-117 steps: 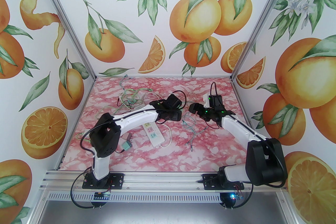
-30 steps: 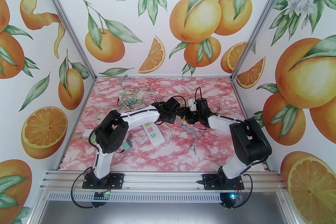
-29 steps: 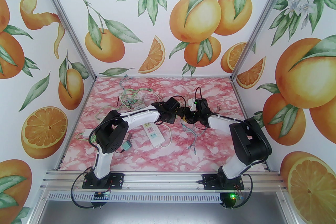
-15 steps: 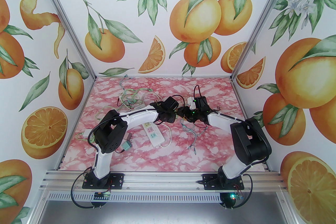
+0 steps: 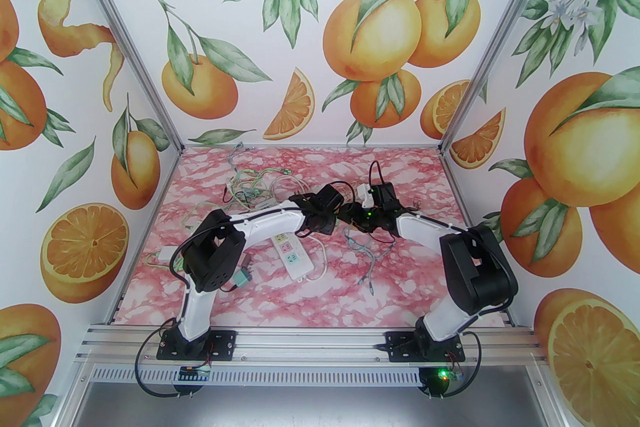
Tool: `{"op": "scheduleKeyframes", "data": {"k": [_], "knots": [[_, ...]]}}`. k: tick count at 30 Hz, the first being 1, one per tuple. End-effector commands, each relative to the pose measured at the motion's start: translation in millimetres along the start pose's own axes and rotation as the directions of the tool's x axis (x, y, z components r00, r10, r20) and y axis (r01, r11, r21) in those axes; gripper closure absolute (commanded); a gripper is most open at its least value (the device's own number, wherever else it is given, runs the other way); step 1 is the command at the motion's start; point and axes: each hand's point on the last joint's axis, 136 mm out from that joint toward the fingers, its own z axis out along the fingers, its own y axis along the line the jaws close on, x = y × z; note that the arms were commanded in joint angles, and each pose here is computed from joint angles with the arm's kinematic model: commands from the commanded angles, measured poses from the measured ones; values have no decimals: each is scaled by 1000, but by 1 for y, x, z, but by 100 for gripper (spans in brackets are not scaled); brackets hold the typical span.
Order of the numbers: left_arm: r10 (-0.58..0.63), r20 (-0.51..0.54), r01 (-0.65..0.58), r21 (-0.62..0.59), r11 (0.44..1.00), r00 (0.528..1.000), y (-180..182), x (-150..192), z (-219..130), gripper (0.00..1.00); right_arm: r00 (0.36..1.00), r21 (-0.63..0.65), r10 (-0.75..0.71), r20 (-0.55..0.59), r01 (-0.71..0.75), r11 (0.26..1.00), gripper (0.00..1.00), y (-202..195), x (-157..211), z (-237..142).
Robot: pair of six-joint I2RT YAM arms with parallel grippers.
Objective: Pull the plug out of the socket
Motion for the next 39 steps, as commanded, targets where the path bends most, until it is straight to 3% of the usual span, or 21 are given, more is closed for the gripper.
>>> {"op": "scheduleKeyframes", "data": {"k": [1,25,39], "knots": [[58,62,-58,2,998,996,-19,-16,-12,66,990,230,85,-112,-58,972,49,-58,45,10],[-128,78,117,134,984,989,-6,-26,-23,66,990,240,81,-119,-51,969,49,-59,47,9],[59,86,-59,0,998,995,-21,-25,-26,66,989,244,81,-127,-48,968,49,-59,50,10]]}}
